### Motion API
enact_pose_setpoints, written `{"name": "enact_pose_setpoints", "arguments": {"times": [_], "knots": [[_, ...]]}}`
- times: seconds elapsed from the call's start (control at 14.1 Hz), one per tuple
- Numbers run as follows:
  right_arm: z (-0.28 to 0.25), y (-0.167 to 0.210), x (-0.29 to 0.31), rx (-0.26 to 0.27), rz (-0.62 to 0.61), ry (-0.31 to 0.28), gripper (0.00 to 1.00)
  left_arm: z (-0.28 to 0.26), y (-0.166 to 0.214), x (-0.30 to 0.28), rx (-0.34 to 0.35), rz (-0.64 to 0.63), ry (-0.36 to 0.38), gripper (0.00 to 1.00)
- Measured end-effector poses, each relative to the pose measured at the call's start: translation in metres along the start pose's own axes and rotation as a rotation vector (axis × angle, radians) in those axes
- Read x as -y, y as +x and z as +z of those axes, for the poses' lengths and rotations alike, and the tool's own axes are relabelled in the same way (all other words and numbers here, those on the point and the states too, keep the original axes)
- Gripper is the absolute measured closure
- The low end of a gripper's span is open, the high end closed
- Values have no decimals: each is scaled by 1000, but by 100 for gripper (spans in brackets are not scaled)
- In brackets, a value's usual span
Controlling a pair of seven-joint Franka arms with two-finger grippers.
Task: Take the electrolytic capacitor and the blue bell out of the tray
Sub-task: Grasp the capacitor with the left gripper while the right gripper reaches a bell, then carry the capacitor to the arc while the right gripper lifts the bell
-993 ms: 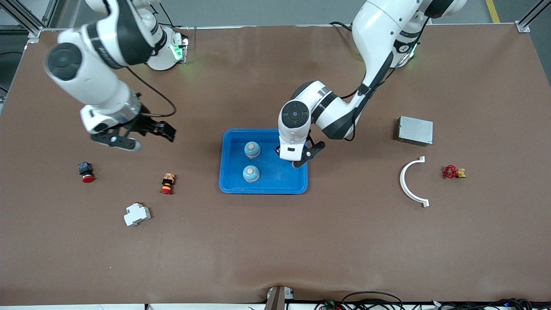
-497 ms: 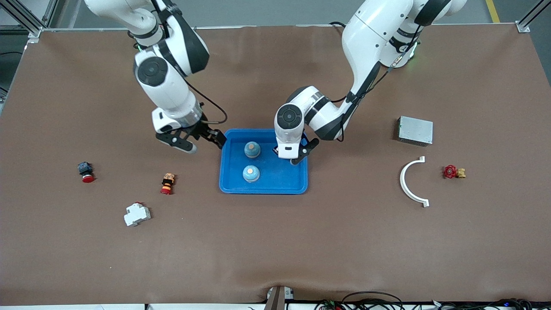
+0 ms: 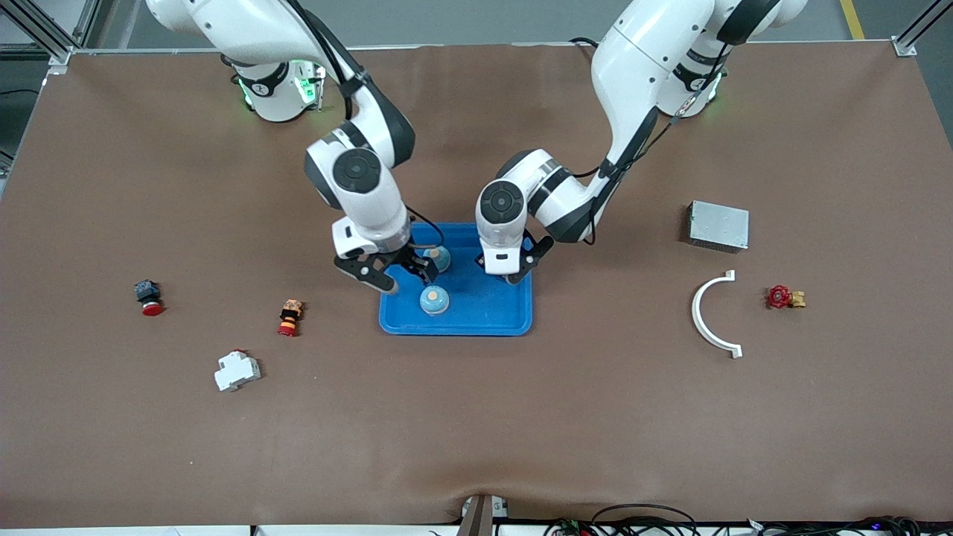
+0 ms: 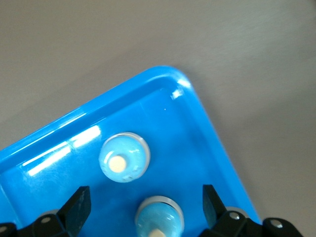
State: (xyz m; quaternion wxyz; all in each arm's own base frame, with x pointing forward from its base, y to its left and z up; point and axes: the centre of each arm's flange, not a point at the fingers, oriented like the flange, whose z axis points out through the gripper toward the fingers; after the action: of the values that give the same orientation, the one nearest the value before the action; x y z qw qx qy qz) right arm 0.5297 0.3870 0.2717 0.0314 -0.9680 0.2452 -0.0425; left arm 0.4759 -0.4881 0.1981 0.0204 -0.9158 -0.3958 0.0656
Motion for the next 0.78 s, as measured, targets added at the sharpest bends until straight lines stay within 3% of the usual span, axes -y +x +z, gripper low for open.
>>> {"name": "enact_pose_setpoints", "arguments": {"times": [0.35,0.57,0.78], "knots": [[50,-5,26,22,-1,-19,0,-107,42,-2,-26,-80,-121,66],[71,-14,33,29,21,-33,0,-153,108,19,-45,-152,-99,66],[82,-20,38,31,19,-40,0,-155,196,50,-99,-110,-30,66]]}}
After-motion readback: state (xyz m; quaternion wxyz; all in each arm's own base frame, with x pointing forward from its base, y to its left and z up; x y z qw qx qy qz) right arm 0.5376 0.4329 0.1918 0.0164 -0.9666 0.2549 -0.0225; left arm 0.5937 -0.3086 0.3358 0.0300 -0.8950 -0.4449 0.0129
